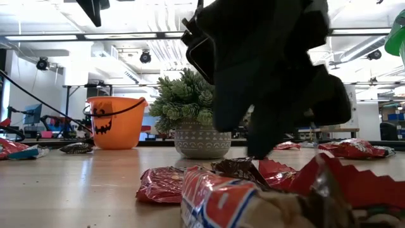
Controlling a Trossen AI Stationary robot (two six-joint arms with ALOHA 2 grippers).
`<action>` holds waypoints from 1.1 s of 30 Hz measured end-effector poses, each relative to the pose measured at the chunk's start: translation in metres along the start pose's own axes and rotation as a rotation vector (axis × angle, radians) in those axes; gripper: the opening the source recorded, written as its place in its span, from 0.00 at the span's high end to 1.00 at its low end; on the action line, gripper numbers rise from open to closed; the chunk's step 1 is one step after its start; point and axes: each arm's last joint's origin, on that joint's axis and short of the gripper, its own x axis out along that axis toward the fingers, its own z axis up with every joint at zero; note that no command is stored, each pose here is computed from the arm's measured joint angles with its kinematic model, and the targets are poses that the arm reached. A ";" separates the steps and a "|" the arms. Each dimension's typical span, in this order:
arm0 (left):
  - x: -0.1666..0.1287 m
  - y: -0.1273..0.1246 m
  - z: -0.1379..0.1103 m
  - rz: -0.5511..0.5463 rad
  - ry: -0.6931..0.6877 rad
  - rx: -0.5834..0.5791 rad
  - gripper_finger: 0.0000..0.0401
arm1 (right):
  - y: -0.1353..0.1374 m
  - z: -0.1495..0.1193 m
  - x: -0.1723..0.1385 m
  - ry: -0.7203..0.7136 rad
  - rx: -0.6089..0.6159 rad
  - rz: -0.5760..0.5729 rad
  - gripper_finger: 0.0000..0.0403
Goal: Sort candy
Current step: Put the brown chocolate into the black bucket
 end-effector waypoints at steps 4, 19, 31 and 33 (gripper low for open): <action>0.000 0.000 0.000 0.000 0.000 0.000 0.62 | 0.000 0.000 0.000 0.014 -0.020 0.002 0.63; 0.001 0.000 0.001 0.000 0.003 0.000 0.62 | -0.005 0.005 0.003 0.033 -0.022 -0.001 0.56; 0.001 0.000 0.001 0.000 0.003 0.017 0.62 | -0.009 0.009 0.004 0.048 0.000 -0.001 0.56; 0.001 0.000 0.001 0.000 0.003 0.018 0.62 | -0.009 0.009 0.004 0.050 0.000 0.005 0.56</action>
